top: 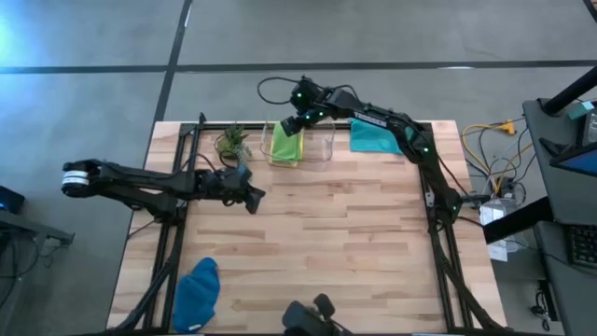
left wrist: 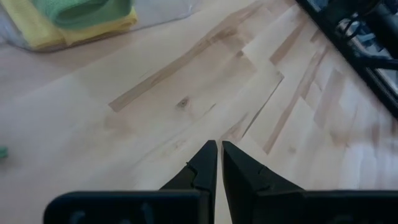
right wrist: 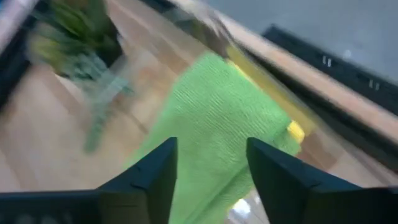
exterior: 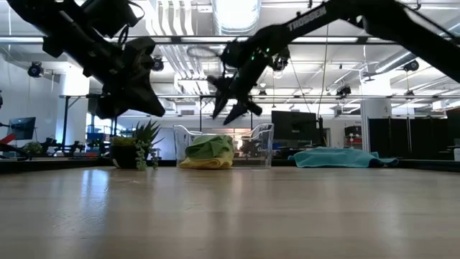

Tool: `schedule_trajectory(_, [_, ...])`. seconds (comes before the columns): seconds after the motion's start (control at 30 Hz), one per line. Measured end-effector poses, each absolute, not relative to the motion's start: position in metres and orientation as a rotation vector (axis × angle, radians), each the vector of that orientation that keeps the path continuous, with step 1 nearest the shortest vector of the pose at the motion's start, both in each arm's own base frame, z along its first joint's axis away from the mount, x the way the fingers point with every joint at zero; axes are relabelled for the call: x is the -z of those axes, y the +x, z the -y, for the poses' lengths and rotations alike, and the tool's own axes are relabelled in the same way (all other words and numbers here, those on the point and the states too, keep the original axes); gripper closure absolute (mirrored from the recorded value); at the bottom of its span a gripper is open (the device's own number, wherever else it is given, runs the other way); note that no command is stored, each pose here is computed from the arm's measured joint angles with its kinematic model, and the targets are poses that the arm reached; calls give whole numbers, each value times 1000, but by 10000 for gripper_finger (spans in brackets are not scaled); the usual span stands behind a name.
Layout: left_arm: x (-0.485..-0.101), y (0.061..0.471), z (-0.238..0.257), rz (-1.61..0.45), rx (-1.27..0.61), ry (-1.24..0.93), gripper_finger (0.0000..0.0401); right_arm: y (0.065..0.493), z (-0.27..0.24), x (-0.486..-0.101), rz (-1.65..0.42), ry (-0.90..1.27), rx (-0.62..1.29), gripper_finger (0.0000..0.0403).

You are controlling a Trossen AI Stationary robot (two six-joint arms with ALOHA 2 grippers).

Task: Fold microfiber towels
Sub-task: Put the green towel into the bin, then fold the bottom blue towel

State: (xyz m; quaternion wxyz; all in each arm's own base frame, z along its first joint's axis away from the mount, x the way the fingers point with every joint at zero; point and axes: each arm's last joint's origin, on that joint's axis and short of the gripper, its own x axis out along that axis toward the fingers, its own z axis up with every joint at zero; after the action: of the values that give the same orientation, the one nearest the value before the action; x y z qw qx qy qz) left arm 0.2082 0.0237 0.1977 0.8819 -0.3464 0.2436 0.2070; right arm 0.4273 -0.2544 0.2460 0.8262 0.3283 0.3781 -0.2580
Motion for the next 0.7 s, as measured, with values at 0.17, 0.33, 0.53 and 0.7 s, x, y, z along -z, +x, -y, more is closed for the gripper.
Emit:
schedule_trajectory(0.17, [-195, 217, -24, -477, -425, -755, 393, 442, 260, -222, -866, 709, 543, 289])
schedule_trajectory(0.33, [-191, 223, -24, -463, -402, -810, 393, 449, 265, -208, -921, 723, 544, 355])
schedule_trajectory(0.53, [-190, 225, -23, -472, -378, -819, 393, 450, 265, -218, -936, 693, 533, 379])
schedule_trajectory(0.7, [-197, 222, -23, -447, -348, -807, 393, 440, 260, -245, -935, 652, 513, 380])
